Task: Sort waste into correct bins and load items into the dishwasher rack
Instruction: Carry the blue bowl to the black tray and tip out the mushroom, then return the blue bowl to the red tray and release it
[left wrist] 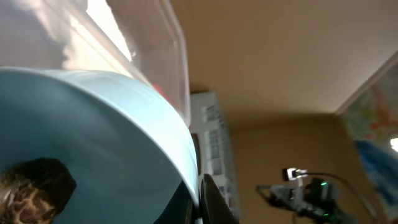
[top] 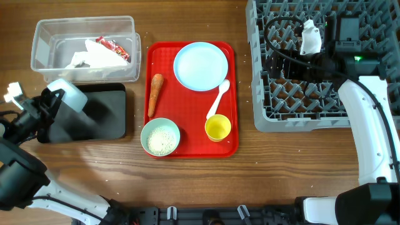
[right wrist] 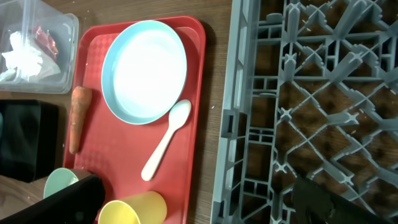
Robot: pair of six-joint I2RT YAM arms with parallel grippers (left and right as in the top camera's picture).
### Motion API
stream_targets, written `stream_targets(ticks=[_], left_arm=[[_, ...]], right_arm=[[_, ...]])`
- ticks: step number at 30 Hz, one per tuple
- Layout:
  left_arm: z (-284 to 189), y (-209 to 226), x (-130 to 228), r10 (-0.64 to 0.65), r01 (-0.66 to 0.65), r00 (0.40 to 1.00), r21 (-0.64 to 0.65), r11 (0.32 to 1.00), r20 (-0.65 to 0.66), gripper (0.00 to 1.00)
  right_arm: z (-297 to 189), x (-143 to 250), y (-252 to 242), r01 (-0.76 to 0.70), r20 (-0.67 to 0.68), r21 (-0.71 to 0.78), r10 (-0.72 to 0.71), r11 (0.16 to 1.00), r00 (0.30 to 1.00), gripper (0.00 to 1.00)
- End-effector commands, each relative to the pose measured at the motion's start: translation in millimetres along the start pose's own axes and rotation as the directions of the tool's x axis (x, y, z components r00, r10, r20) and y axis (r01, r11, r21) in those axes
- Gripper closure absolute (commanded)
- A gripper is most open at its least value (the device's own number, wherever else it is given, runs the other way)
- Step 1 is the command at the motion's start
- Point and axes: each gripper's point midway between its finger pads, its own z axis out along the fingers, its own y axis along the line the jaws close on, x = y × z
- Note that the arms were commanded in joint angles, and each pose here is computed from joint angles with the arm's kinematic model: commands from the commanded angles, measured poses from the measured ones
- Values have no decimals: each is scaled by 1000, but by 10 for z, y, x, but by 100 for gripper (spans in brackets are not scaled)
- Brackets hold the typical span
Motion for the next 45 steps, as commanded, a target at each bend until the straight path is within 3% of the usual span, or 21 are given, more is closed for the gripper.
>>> stream_targets(ticks=[1, 8, 12, 14, 22, 29, 34, 40, 45], left_arm=[[-22, -112, -71, -15, 10, 998, 91, 996, 54, 96], [-22, -114, -68, -40, 35, 998, 92, 995, 52, 96], [-20, -108, -57, -312, 308, 950, 96, 946, 24, 96], [-21, -108, -58, -386, 383, 922, 99, 918, 16, 96], [-15, -195, -89, -370, 367, 929, 103, 924, 14, 96], [235, -923, -73, -97, 100, 993, 39, 994, -66, 96], [732, -1381, 439, 142, -180, 953, -122, 976, -268, 96], [1422, -1299, 1168, 307, -541, 782, -346, 767, -542, 96], [1933, -1180, 1720, 411, -770, 584, -318, 553, -700, 96]], right_arm=[[1, -30, 7, -5, -1, 7, 5, 1000, 1000, 0], [1, -29, 7, -5, -2, 7, 5, 1000, 1000, 0], [1, -19, 6, -7, -5, 8, 7, 1000, 1000, 0], [1, -23, 6, -7, -4, 8, 7, 1000, 1000, 0], [1, -26, 7, -6, -3, 8, 6, 1000, 1000, 0], [1, -26, 7, -7, -3, 7, 7, 1000, 1000, 0], [1, -31, 8, -9, -1, 7, 9, 1000, 1000, 1], [1, -31, 8, -9, -1, 7, 9, 1000, 1000, 0], [1, -26, 7, -9, -3, 7, 9, 1000, 1000, 0]])
